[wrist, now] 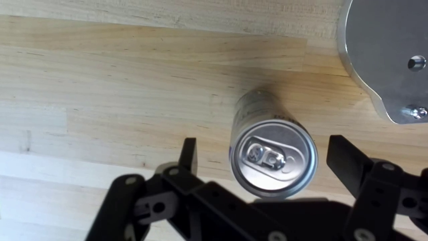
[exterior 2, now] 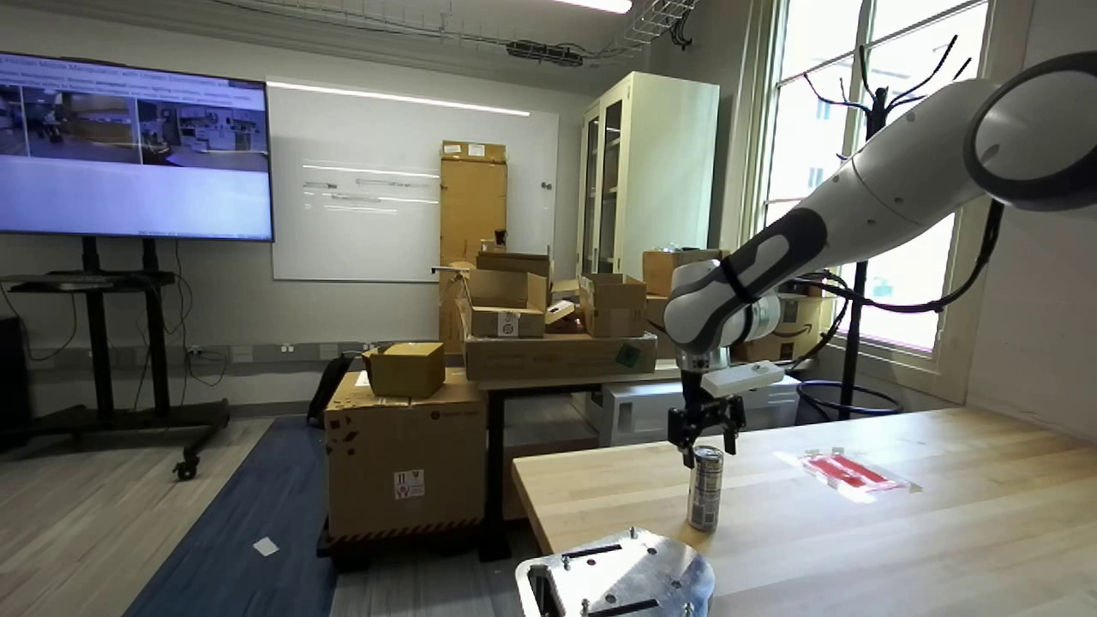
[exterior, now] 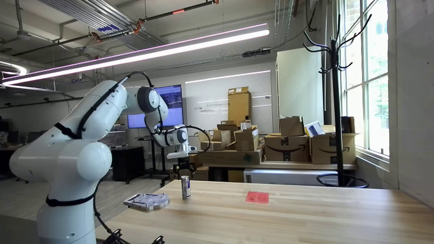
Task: Put the can on the metal object
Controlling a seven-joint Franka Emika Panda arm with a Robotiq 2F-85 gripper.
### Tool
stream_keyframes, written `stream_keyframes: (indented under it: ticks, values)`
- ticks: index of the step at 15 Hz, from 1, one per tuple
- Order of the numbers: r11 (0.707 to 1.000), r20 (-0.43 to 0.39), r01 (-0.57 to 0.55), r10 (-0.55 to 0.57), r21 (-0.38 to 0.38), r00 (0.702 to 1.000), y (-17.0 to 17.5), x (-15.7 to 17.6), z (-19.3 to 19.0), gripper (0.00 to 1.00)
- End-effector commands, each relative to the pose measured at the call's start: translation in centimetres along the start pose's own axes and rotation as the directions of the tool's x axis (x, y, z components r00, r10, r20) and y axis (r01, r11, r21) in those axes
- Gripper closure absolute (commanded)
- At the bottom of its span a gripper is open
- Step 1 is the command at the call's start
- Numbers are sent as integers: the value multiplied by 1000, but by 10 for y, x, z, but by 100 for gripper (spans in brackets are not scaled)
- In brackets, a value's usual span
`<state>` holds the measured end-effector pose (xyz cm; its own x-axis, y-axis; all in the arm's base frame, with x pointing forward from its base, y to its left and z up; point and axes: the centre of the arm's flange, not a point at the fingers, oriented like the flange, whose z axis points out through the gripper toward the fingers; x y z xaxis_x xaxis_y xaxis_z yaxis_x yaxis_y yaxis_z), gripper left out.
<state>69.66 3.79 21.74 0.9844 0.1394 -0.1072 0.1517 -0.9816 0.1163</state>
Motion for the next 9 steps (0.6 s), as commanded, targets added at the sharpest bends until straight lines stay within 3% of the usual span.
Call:
stream_keyframes:
  ticks: [1, 2, 4, 9]
  values:
    - [1000, 17, 24, -24, 15, 1000, 3, 3, 3, 0]
    - [1000, 19, 28, -28, 15, 999, 2, 3, 5, 0]
    - [999, 20, 30, -30, 13, 999, 2, 2, 7, 26]
    - [999, 14, 37, -38, 15, 999, 2, -2, 6, 65]
